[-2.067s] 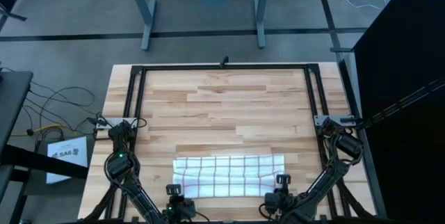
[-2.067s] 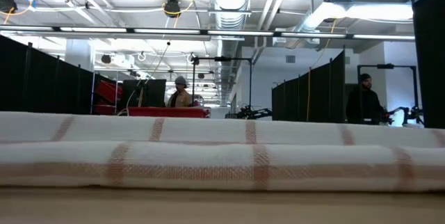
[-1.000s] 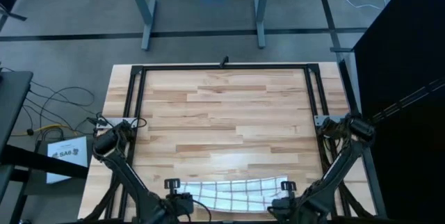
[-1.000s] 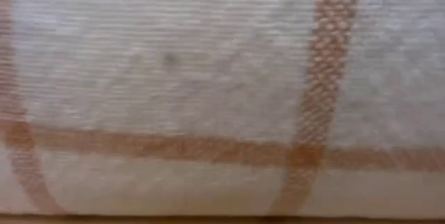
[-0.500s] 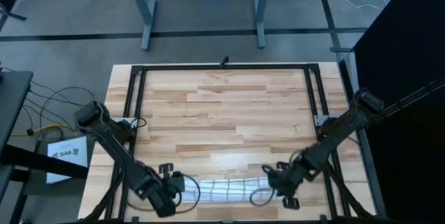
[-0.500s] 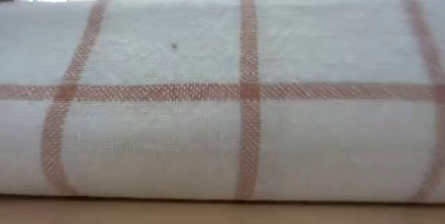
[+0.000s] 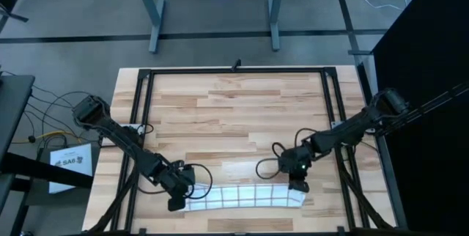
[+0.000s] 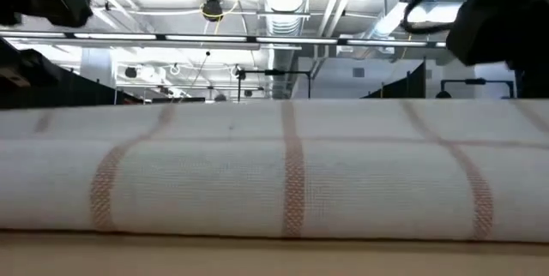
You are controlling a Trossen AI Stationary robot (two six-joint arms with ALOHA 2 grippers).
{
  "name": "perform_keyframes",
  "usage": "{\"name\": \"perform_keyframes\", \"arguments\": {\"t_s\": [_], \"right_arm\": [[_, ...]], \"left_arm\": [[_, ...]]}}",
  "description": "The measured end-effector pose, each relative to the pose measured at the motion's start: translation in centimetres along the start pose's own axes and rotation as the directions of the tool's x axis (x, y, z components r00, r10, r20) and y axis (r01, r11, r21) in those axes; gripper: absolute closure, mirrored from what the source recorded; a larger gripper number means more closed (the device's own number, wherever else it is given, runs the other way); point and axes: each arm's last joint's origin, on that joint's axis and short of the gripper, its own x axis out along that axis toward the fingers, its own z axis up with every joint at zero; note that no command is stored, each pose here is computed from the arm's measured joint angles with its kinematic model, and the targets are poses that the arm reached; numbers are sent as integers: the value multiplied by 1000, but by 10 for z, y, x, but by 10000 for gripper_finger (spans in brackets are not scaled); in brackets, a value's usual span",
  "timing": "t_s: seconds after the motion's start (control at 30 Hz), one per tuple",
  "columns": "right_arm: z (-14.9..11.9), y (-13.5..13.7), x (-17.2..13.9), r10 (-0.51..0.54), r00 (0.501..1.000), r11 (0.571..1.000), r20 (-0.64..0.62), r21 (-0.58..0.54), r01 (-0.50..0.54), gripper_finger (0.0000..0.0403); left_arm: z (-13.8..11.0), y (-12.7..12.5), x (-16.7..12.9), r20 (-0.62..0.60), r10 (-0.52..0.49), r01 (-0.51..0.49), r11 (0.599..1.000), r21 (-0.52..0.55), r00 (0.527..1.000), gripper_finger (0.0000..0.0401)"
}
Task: Roll towel
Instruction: Fold the white towel
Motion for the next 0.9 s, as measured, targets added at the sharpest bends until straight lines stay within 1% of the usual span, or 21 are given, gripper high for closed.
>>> {"name": "perform_keyframes", "arguments": {"t_s": [0.13,0.37,0.53,0.6,0.7,0.83,0.9], "right_arm": [[-4,-9,1,8,1000,1000,5,4,-9,403],[-7,-9,3,9,1000,1000,-5,-10,-9,403],[-7,-15,6,-29,999,1000,-16,-1,29,403],[-7,-18,7,-59,998,998,-10,9,60,401],[-7,-22,7,-84,996,996,-13,18,84,384],[-5,-25,3,-82,997,996,-6,41,82,339],[-3,-21,-3,-76,997,996,-14,43,77,321]], "left_arm": [[4,2,1,13,-12,12,1000,10,1000,401],[5,3,1,24,-3,2,1000,21,1000,401],[5,6,2,37,42,-43,999,16,998,399],[3,9,1,26,76,-76,997,-5,997,393],[1,15,2,-8,121,-121,992,-30,993,373],[0,17,1,-23,139,-140,990,-24,990,334],[1,18,0,-39,156,-156,988,-17,987,317]]}}
